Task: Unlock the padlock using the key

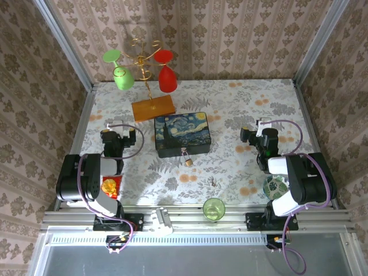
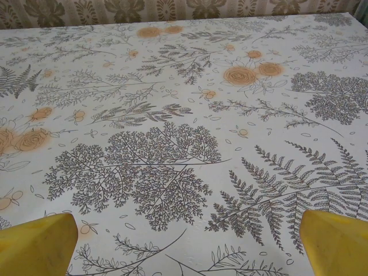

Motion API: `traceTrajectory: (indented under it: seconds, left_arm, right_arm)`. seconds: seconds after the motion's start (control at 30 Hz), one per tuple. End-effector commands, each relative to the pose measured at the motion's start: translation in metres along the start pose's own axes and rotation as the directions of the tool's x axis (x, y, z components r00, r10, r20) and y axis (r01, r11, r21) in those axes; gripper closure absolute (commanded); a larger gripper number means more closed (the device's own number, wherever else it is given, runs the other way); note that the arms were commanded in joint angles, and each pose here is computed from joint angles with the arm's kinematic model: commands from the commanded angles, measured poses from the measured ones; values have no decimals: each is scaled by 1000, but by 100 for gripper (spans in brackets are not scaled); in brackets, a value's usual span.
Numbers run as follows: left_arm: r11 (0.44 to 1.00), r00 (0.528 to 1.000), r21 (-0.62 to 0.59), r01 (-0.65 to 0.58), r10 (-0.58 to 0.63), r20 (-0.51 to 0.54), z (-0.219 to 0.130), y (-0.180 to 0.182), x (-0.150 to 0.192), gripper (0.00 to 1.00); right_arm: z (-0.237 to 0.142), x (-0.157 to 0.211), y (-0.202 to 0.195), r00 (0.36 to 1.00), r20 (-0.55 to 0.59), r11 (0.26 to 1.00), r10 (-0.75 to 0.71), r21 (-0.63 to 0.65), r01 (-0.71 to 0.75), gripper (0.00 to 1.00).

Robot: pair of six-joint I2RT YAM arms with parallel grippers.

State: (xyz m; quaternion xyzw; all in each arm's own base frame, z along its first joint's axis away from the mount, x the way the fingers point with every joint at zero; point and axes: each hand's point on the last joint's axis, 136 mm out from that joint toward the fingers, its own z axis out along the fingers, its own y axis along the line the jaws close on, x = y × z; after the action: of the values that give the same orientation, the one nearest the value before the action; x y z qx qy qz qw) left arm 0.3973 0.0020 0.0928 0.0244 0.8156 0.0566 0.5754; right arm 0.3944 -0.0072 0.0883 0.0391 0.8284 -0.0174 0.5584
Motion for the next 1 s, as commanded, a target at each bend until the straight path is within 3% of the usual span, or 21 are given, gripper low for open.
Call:
traceTrajectory:
  seconds: [0.0,0.97]
  left_arm:
    - [1000,1000,15,-19,19,20,0,-3,-5,0]
    - [1000,1000,24,-4,4,14,1,-1,-4,0]
  right_arm:
    - [1,-11,1,999,35,1000,-16,2,16,0]
    - [2,-11,1,999,32,1000,-15,1,15,0]
